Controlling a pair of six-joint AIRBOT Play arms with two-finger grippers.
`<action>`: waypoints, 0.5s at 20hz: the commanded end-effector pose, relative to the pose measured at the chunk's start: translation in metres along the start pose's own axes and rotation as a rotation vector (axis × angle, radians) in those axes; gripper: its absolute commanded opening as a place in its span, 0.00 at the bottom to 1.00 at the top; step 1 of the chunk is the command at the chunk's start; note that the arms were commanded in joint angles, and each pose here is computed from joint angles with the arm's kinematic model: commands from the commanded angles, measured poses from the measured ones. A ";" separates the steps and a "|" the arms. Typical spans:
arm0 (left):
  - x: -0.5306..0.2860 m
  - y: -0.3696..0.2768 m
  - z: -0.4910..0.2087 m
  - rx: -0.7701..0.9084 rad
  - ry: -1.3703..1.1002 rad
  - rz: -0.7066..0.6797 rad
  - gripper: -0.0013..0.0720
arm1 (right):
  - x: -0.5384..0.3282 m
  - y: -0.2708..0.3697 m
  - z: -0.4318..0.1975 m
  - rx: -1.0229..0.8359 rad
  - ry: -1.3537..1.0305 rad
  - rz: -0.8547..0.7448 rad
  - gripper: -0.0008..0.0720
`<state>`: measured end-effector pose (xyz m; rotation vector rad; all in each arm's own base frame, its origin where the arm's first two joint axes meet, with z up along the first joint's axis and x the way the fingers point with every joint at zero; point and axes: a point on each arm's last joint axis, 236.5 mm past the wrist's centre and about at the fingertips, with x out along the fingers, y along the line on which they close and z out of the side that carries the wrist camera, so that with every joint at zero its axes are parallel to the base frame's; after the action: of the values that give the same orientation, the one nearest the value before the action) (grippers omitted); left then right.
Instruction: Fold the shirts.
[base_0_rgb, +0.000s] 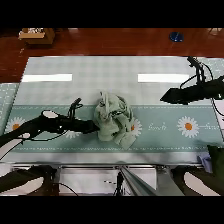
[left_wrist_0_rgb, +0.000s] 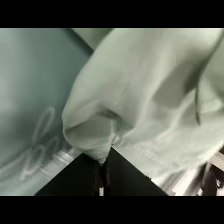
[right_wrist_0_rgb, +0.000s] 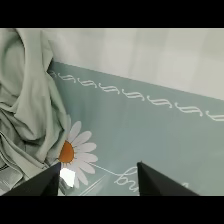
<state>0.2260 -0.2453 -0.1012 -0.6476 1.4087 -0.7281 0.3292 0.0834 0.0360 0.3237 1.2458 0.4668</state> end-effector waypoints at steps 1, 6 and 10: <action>0.001 -0.012 -0.011 -0.005 0.046 -0.060 0.04 | 0.019 0.009 -0.012 0.048 0.044 0.078 0.73; -0.009 -0.025 -0.016 -0.014 0.077 -0.124 0.04 | 0.092 0.031 -0.043 0.105 0.120 0.206 0.73; -0.021 -0.023 -0.009 -0.047 0.058 -0.153 0.04 | 0.140 0.060 -0.052 0.095 0.153 0.253 0.73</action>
<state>0.2145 -0.2476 -0.0777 -0.7440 1.4426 -0.8287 0.3031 0.1738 -0.0478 0.5028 1.3889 0.6362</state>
